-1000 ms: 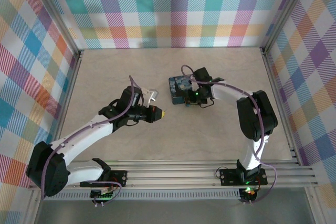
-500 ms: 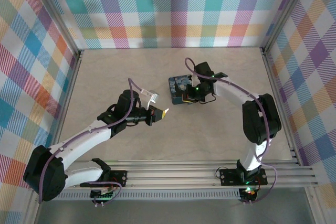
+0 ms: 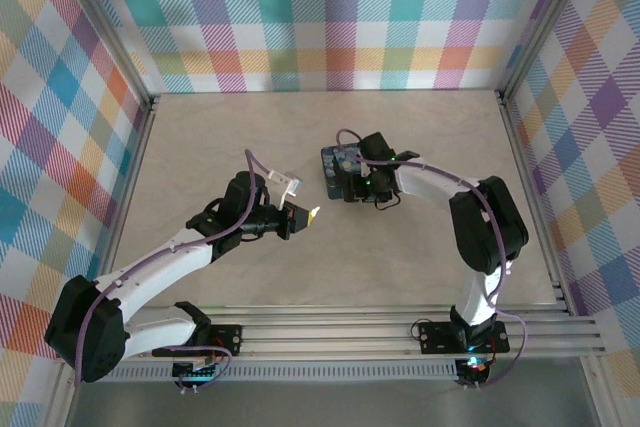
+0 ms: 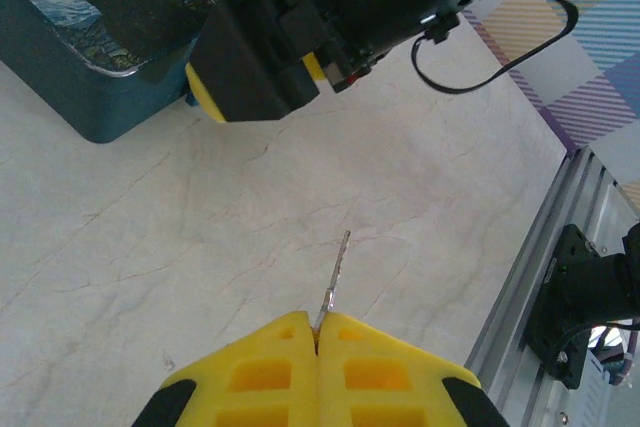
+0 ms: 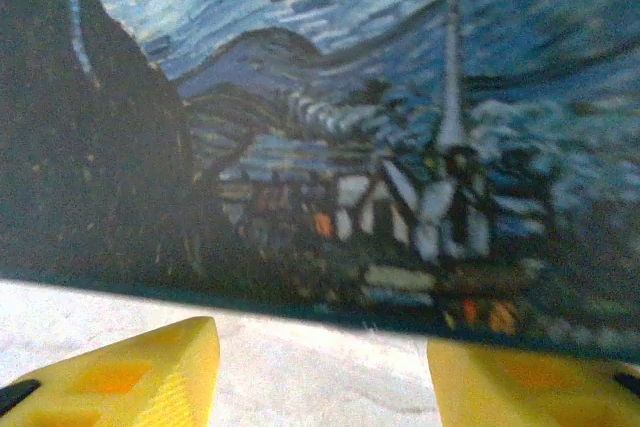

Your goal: Unlock a padlock with a key

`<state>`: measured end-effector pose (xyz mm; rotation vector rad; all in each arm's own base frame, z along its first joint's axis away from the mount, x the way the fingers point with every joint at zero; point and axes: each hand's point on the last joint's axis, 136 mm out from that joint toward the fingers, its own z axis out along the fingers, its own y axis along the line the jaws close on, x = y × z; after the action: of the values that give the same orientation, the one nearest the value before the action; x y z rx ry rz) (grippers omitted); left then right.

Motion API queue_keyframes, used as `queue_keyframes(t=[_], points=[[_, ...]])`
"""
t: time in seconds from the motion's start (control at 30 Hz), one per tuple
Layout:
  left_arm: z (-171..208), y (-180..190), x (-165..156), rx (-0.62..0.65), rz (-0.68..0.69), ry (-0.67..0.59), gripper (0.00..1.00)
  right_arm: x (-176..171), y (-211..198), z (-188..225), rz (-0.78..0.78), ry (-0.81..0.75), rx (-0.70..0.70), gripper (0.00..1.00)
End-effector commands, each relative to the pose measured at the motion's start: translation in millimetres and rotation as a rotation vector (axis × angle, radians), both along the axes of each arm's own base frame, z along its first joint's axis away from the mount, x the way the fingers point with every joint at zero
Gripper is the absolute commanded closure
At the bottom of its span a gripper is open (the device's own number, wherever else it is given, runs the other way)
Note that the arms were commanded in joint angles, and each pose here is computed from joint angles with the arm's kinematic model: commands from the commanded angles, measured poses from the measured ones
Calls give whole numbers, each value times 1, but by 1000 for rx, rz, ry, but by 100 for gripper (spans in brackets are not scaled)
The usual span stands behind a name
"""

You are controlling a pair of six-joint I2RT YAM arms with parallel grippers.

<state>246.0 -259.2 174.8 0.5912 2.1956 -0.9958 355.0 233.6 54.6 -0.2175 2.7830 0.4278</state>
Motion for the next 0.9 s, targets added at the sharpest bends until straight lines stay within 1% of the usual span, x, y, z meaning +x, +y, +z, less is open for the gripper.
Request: queue_keyframes(t=[0.0, 0.33, 0.5, 0.67, 0.87], points=[[7, 1, 3, 14, 12, -4, 100, 15, -4, -6, 10, -78, -63, 42], [6, 6, 4, 16, 56, 14, 100, 26, -10, -22, -15, -104, -118, 42], [9, 8, 4, 12, 73, 13, 100, 30, -7, -27, -1, -115, -114, 44], [6, 11, 1, 23, 78, 26, 100, 32, -6, -32, 10, -120, -116, 50], [7, 17, -2, 19, 98, 21, 100, 36, -4, -27, 21, -145, -108, 57]])
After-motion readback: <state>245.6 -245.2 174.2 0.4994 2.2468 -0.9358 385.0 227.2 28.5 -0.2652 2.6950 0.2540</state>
